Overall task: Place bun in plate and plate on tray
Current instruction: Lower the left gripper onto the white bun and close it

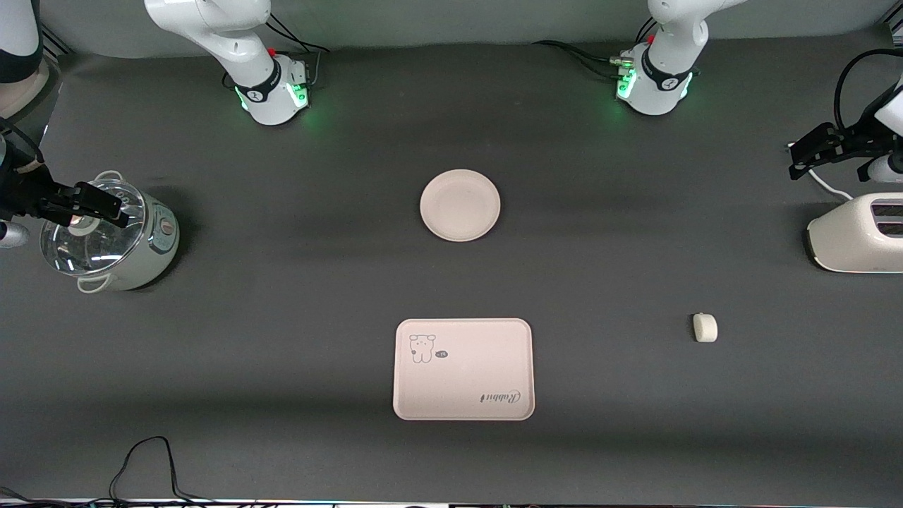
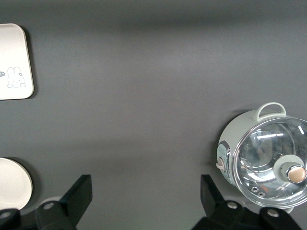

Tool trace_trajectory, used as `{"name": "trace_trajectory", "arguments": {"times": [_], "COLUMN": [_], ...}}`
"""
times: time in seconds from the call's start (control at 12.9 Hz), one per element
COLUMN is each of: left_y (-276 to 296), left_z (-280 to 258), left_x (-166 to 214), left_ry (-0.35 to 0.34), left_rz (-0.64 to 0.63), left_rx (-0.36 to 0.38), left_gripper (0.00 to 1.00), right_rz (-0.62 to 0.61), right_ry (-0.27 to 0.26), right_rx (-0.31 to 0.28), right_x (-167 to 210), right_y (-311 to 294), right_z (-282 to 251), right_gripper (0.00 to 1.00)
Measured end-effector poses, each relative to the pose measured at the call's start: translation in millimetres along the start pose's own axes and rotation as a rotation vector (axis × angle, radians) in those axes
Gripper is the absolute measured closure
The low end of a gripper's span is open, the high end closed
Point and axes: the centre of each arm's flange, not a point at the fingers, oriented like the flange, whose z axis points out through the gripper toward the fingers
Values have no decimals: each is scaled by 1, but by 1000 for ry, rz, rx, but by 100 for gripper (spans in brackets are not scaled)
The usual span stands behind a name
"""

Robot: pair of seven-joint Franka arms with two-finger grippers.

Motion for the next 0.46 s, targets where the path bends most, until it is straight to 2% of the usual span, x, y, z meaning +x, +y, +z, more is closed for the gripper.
{"name": "trace_trajectory", "arguments": {"times": [0.46], "left_y": [-1], "left_z": [8], "left_x": [4], "left_ry": [-13], "left_rz": [3], "left_rx": [-5], "left_gripper": [0], "right_rz": [0], "right_ry": [-2], "right_rx": [0], "right_x": [0], "right_y": [0], "right_z": [1], "right_gripper": [0]}}
